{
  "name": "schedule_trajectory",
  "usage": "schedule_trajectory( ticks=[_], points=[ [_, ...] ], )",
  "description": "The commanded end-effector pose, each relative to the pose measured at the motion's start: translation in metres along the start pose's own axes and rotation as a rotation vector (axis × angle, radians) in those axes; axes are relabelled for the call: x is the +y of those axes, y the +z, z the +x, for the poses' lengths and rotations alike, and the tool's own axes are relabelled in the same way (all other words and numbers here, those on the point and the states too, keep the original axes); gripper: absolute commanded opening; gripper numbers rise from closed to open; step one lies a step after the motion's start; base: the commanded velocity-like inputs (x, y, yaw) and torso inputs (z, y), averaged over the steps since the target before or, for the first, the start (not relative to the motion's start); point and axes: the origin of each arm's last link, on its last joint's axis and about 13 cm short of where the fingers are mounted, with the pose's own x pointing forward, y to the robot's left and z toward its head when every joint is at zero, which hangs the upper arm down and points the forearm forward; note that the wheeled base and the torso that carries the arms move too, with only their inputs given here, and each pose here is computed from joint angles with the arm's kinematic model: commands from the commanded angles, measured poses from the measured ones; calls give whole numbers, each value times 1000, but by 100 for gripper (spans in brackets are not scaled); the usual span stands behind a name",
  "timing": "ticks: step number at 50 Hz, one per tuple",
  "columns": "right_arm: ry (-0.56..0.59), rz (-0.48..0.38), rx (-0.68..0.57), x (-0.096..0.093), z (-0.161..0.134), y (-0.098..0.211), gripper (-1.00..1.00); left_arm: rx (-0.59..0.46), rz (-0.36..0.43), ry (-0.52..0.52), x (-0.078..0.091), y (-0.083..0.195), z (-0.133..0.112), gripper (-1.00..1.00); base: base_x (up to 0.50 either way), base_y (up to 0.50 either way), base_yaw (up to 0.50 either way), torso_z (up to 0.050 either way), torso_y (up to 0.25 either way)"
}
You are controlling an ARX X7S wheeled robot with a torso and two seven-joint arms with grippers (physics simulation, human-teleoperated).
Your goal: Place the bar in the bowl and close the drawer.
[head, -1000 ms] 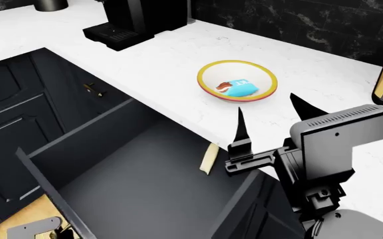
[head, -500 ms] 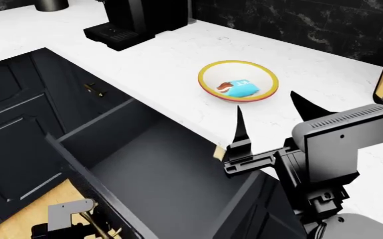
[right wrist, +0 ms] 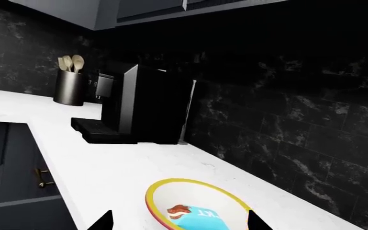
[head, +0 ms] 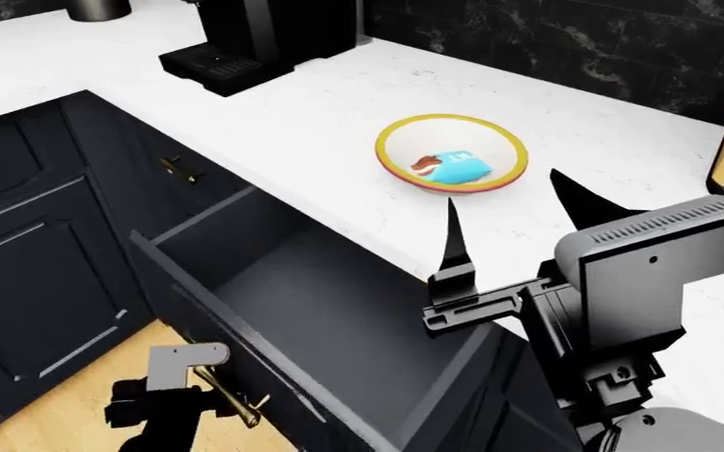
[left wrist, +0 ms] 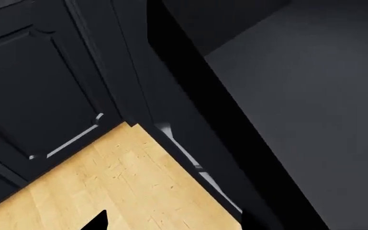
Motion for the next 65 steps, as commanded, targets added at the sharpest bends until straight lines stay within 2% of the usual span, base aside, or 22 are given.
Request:
schedule_trajectory(
  ticks=[1,18,32,40,47,55,65],
  points=[
    [2,-1,-1,0,1,2,100,-255,-124,-330,-71,78,8,100,0,0,0,0,0],
    [-2,-7,-4,-1,3,5,100,-252,-39,-396,-112,101,26,100,0,0,0,2,4],
    [-9,-7,-1,-3,1,3,100,-278,25,-465,-142,120,18,100,0,0,0,2,2],
    [-16,-7,-1,-4,0,3,100,-278,38,-488,-151,122,13,100,0,0,0,5,7],
    [-22,-4,-2,-5,-2,2,100,-203,52,-457,-140,105,19,100,0,0,0,4,6],
    [-18,1,-6,-4,-2,3,100,-65,109,-320,-113,83,29,100,0,0,0,5,7],
    [-11,3,-10,-2,-1,4,100,-36,50,-210,-83,75,37,100,0,0,0,3,5]
  ],
)
